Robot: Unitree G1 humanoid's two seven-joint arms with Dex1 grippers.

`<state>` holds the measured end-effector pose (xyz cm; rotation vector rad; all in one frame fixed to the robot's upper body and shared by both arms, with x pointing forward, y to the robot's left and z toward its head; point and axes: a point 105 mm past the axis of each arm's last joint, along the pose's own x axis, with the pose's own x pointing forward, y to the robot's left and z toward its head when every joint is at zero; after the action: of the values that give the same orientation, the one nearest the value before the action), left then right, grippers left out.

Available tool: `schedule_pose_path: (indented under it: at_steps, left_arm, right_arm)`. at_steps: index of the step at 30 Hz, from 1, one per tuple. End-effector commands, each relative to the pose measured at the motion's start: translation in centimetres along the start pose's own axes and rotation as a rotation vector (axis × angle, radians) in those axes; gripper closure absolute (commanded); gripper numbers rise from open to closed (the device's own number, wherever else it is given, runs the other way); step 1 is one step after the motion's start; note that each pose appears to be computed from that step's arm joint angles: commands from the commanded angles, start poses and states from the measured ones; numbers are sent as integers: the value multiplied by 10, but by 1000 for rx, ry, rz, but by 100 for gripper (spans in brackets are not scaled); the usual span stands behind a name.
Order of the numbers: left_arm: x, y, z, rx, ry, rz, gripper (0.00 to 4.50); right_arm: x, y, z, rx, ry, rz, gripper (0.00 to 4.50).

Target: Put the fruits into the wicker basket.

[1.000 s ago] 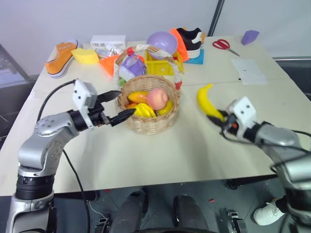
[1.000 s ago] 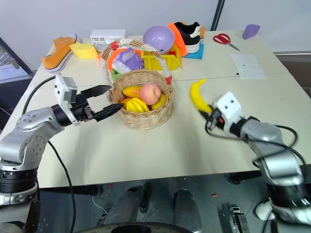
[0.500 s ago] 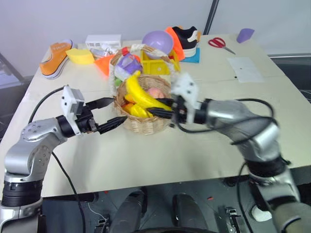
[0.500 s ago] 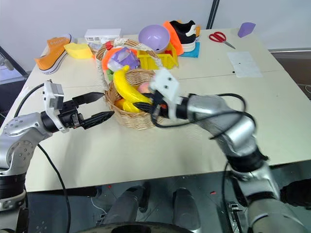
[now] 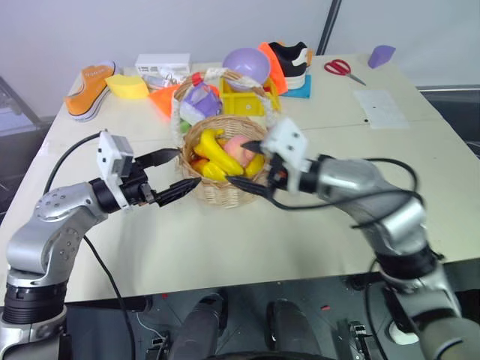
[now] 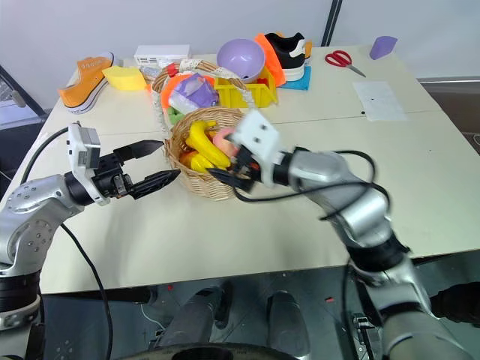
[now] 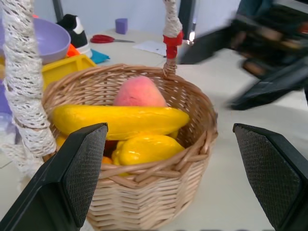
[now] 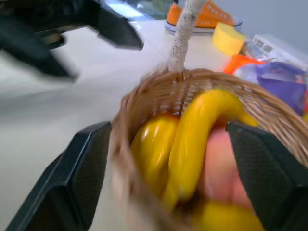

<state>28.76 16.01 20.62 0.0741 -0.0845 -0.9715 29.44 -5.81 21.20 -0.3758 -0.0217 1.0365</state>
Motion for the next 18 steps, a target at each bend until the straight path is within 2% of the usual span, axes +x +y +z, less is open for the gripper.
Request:
schedule_pose_path:
  at_steps: [1, 5, 13, 16, 18]
  left_arm:
    - [6, -6, 18, 14, -88, -12, 0]
    - [10, -11, 10, -33, -98, -29, 0]
    - [20, -15, 3, -49, -99, -51, 0]
    - [20, -16, 2, -44, -95, -51, 0]
    - [17, -17, 4, -43, -103, -41, 0]
  right_arm:
    - [-27, -11, 5, 14, -43, -91, 40]
    - [-28, -42, -3, 35, -63, -279, 40]
    - [24, -86, -3, 110, -169, -445, 40]
    - [27, -94, 1, 139, -211, -468, 132]
    - [24, -96, 2, 141, -223, -484, 233]
